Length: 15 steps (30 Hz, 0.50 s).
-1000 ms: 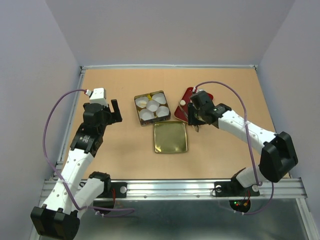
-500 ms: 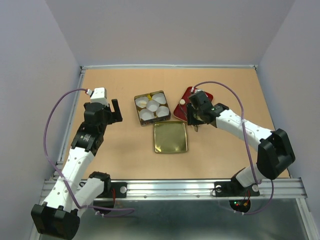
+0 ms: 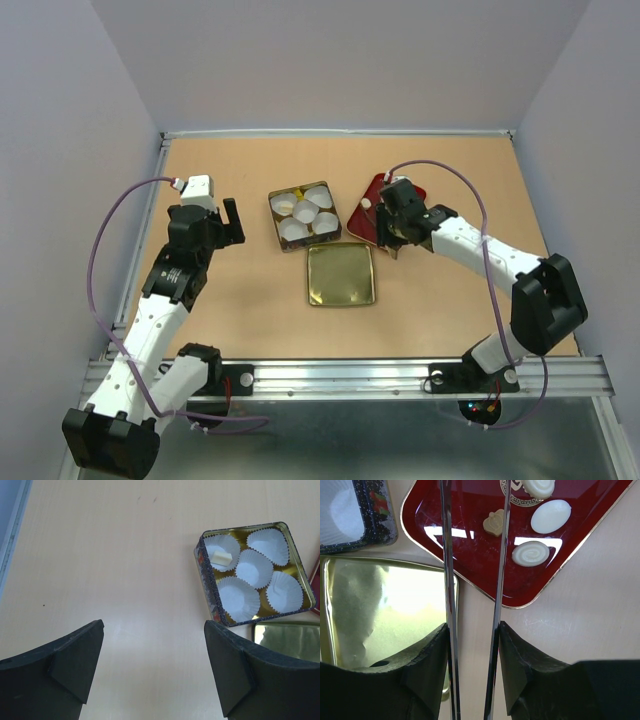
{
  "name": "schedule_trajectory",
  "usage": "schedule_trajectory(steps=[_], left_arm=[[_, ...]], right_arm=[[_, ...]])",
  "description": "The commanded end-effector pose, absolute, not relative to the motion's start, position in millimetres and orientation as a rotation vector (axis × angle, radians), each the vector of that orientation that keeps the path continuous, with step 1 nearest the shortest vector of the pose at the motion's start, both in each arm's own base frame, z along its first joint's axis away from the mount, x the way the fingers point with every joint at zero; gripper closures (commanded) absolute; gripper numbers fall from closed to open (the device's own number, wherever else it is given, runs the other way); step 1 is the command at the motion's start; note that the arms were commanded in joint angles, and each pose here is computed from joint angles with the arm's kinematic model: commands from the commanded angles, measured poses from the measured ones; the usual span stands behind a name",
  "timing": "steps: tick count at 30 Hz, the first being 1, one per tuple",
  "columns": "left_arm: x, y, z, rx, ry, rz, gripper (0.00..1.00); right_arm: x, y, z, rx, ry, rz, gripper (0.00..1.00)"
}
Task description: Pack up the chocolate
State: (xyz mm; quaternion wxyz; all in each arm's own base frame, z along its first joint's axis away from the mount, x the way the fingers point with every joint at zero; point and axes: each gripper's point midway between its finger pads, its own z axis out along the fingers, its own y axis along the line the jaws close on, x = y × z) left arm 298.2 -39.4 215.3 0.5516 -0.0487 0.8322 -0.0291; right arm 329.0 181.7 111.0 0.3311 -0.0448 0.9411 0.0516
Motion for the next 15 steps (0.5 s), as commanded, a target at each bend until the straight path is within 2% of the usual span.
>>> schedule_trajectory(steps=[1,4,15], left_arm=[[301.1,-38.3,234.6,-0.123,1.902,-0.076,0.07],[300.4,-37.9,234.8,-0.126,1.901,-0.075,0.07],[296.2,-36.7,233.9,-0.135,1.899,-0.078,0.07]], right_arm=[[341.0,182.4,110.8,-0.112,2.417,0.137,0.52],[343.2,186.4,111.3,-0.114,2.41,0.154,0.53],[343.4,188.0,130.8,-0.137,2.359,0.188,0.65]])
